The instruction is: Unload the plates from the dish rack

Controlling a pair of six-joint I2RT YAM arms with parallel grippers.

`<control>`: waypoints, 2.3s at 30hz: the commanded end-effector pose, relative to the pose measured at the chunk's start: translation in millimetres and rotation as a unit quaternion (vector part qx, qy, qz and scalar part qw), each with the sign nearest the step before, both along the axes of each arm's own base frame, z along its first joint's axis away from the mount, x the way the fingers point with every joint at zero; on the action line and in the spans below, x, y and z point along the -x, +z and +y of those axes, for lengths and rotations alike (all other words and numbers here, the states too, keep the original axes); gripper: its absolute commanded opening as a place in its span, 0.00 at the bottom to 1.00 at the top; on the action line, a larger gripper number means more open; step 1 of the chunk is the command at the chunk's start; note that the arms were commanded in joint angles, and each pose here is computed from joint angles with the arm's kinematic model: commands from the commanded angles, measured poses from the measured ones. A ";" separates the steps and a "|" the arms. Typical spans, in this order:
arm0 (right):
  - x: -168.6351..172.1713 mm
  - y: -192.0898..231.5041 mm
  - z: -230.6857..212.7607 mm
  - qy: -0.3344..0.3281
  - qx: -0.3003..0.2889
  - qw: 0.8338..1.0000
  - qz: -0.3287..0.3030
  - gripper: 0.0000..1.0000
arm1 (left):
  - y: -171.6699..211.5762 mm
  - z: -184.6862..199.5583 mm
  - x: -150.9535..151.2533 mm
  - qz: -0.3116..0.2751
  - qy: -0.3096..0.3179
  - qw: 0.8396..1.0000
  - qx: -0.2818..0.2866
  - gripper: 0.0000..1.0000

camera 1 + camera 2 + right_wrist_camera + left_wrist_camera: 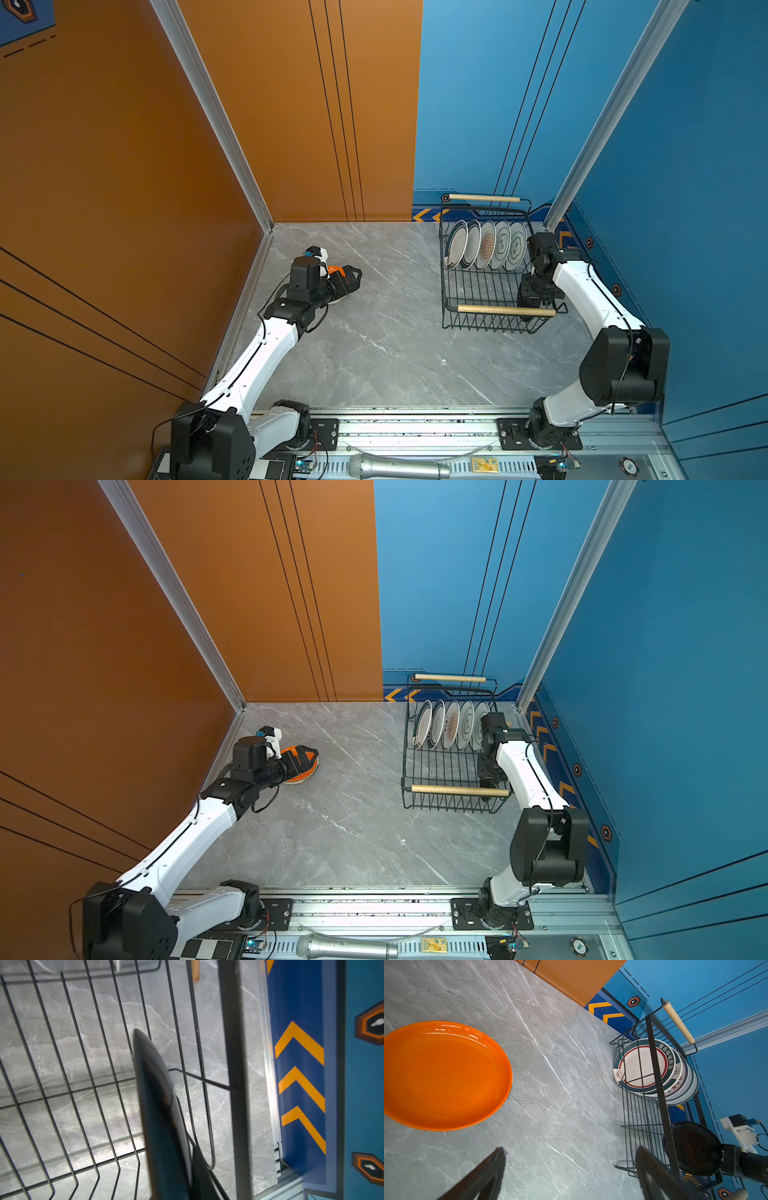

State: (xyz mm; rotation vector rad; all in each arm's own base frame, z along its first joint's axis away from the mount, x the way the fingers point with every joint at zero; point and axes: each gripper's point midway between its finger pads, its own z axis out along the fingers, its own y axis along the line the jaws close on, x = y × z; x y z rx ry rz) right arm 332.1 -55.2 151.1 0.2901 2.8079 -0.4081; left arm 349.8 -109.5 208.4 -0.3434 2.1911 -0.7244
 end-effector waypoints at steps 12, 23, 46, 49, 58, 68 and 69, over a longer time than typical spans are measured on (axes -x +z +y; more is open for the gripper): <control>-14.2 191.3 2.1 0.008 0.112 0.953 -0.280 0.00 | 40.0 20.3 9.2 -0.104 0.007 0.991 -0.079 0.98; -1.7 274.3 62.4 -0.010 -0.142 0.792 -0.594 0.00 | 46.3 6.6 4.8 -0.109 -0.011 0.993 -0.043 0.98; -31.9 236.0 169.6 0.005 -0.496 0.727 -0.474 0.00 | 60.2 -26.7 5.0 -0.119 -0.061 0.991 0.004 0.98; -37.8 239.0 193.0 0.025 -0.555 0.708 -0.437 0.00 | 65.4 -35.8 4.6 -0.123 -0.078 0.989 0.010 0.98; -51.9 220.3 255.1 0.076 -0.654 0.687 -0.308 0.00 | 84.4 -70.6 -1.6 -0.139 -0.131 0.980 0.057 0.98; -63.6 192.0 318.6 0.113 -0.699 0.667 -0.232 0.00 | 103.1 -115.8 -4.5 -0.150 -0.195 0.957 0.152 0.99; -64.8 189.0 321.5 0.114 -0.699 0.668 -0.229 0.00 | 103.8 -117.4 -5.1 -0.150 -0.197 0.956 0.157 0.99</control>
